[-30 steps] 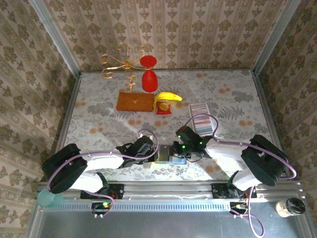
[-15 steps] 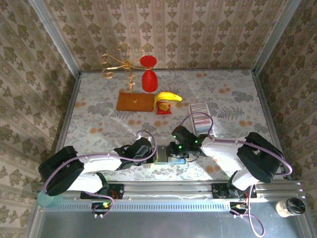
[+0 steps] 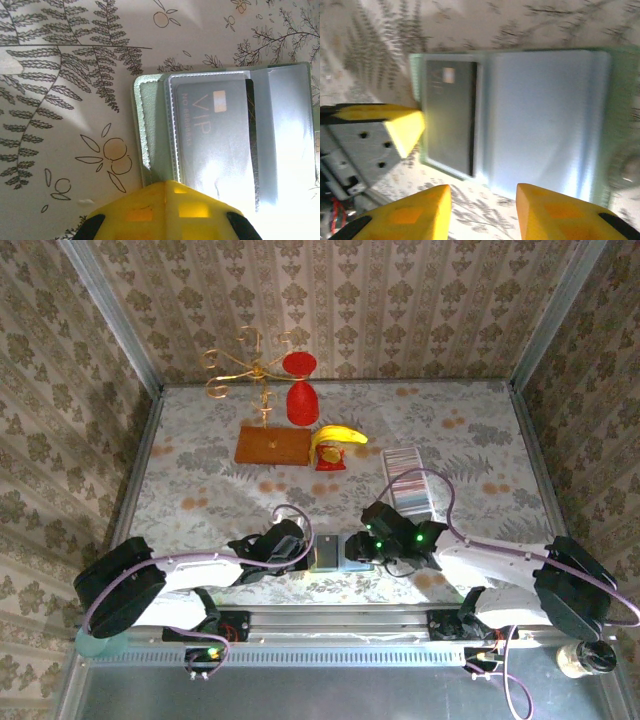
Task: Put the credit cards into the card holder
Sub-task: Flip over the card slot in the card holder.
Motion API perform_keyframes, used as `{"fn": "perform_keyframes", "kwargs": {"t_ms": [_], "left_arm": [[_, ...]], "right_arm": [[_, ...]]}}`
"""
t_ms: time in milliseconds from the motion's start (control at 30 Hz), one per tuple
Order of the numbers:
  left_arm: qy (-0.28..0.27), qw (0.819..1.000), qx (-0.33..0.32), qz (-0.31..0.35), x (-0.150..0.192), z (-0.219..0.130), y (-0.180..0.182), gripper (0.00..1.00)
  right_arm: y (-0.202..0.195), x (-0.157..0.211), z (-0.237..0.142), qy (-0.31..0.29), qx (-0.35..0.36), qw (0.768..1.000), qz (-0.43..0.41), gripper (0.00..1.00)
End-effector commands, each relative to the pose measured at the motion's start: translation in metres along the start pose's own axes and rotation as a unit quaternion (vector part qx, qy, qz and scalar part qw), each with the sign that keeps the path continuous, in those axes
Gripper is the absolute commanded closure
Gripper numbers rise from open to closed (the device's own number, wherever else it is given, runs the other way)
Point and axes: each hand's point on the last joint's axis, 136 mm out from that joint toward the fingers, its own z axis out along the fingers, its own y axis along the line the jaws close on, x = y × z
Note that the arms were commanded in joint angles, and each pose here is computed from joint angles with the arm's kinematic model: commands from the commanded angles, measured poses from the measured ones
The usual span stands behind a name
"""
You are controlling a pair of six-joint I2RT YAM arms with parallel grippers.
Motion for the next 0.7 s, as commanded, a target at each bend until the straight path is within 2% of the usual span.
{"fn": "perform_keyframes", "kwargs": {"t_ms": [0, 233, 667], "left_arm": [[0.023, 0.999, -0.037, -0.003, 0.017, -0.001, 0.022, 1.00], [0.023, 0.999, -0.034, -0.001, 0.018, -0.001, 0.019, 1.00], [0.022, 0.999, -0.033, -0.002, 0.020, -0.001, 0.020, 1.00]], "right_arm": [[-0.021, 0.004, 0.001, -0.010, 0.037, 0.999, 0.021, 0.61], [-0.011, 0.008, 0.011, 0.007, 0.029, 0.999, 0.013, 0.63], [-0.028, 0.020, 0.022, 0.021, 0.086, 0.996, 0.000, 0.58]]}}
